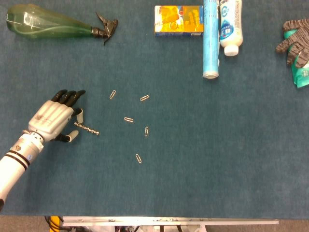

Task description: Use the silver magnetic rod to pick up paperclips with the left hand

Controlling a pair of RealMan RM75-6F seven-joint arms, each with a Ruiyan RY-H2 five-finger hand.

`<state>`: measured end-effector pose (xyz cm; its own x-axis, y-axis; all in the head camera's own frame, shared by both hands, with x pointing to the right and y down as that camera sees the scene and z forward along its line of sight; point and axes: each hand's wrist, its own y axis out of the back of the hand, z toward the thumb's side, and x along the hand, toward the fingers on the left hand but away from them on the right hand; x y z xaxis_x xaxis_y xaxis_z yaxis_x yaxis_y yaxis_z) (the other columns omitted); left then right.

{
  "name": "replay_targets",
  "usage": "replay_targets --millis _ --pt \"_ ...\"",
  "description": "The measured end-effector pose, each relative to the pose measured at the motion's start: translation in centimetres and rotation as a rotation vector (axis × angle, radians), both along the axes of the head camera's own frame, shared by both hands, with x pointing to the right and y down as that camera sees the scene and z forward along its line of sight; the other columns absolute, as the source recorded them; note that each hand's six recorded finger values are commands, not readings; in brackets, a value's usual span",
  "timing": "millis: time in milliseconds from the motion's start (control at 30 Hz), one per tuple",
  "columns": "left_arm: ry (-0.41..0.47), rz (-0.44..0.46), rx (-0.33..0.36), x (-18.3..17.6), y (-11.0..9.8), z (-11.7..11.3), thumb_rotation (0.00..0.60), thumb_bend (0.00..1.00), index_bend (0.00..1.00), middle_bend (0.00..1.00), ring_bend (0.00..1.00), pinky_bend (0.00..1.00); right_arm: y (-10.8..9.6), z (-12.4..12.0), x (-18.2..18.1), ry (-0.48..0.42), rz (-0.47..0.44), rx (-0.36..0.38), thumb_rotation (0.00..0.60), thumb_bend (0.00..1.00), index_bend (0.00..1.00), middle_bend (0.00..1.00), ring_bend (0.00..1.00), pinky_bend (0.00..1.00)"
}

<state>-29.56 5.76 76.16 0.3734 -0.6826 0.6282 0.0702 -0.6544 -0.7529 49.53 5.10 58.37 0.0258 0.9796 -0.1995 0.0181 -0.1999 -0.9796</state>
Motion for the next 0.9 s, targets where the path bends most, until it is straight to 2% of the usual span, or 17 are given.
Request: replay_targets --millis 900 --pt "0.027 -0.062 -0.007 0.3 0.1 1.7 0.6 0.32 0.44 0.0 0.0 0.0 0.1 0.2 0.4 -0.008 0.007 -0.005 0.6 0.11 0.42 0.26 0.24 0.41"
